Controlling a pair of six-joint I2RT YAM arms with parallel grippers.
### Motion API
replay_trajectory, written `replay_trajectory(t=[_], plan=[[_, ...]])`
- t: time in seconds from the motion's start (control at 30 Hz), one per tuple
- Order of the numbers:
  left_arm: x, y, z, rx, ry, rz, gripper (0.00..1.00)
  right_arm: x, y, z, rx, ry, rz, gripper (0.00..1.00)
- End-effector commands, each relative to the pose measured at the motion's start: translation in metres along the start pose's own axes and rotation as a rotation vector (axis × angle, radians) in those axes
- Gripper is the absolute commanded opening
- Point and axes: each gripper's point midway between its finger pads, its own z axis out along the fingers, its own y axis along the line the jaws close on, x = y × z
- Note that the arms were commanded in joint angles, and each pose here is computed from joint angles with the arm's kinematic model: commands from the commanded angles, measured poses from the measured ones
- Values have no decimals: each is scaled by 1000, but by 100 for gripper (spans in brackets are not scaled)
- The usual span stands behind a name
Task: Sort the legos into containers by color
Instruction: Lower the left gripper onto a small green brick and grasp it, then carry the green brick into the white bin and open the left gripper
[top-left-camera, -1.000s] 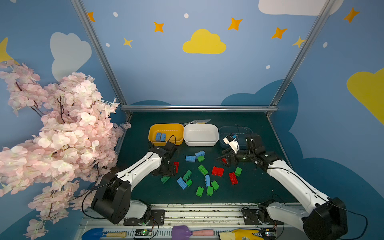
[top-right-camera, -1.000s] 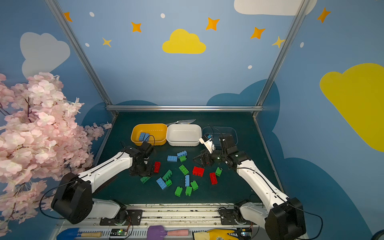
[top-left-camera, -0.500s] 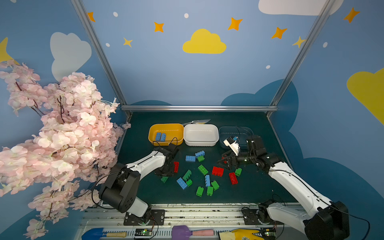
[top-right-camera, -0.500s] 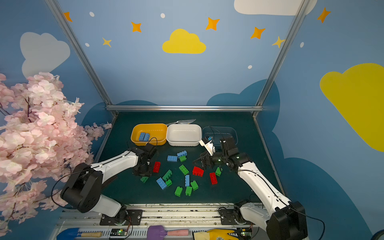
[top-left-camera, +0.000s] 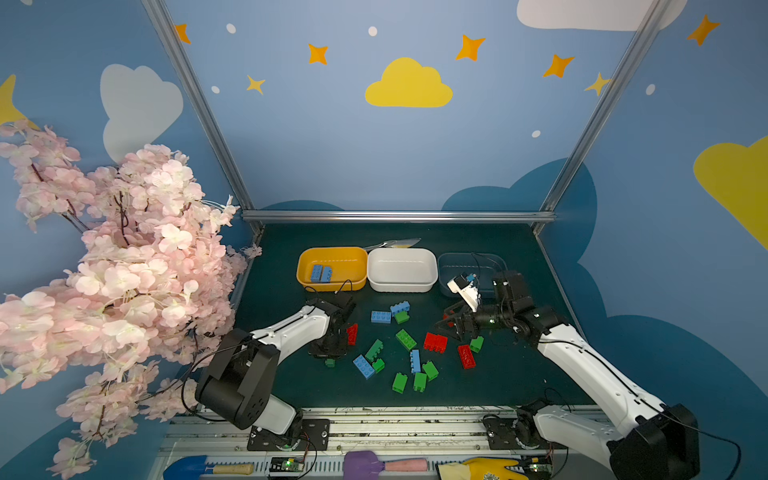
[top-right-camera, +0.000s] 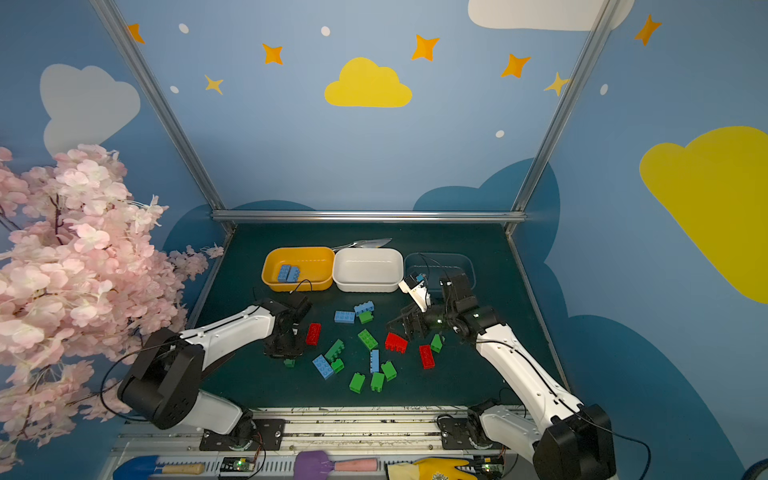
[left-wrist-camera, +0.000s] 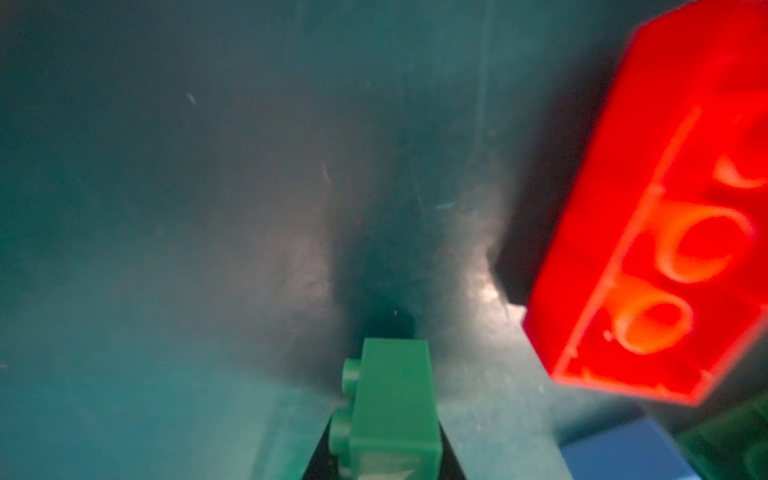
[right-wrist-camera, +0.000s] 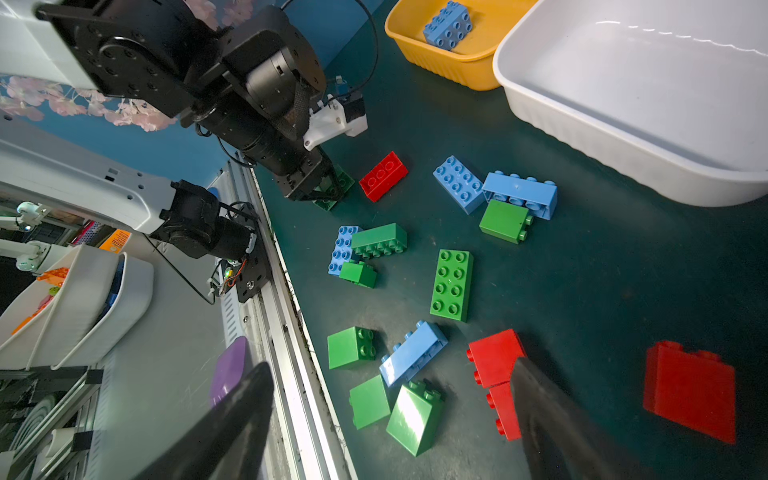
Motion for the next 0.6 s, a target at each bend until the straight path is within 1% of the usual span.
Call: replay_trajectory(t=[0.0,0.13,0.23,0.4,0.57], plan=[[-14,-4,-29,26,-51,-5,15,3,-1,0,13,7,-1,88],[-40,-22,-59,97,-106,-1,16,-5,-3,-1,11,-17,6,88],[-67,-40,-80,157,-154,7,16,-15,-3,-1,2,-47,7,88],[-115,-73,-102,238,-222,17,17,-31,-4,-2,-9,-92,20,88],[-168,-105,-117,285,-294,16,17,-42,-10,-7,-3,-128,30,88]])
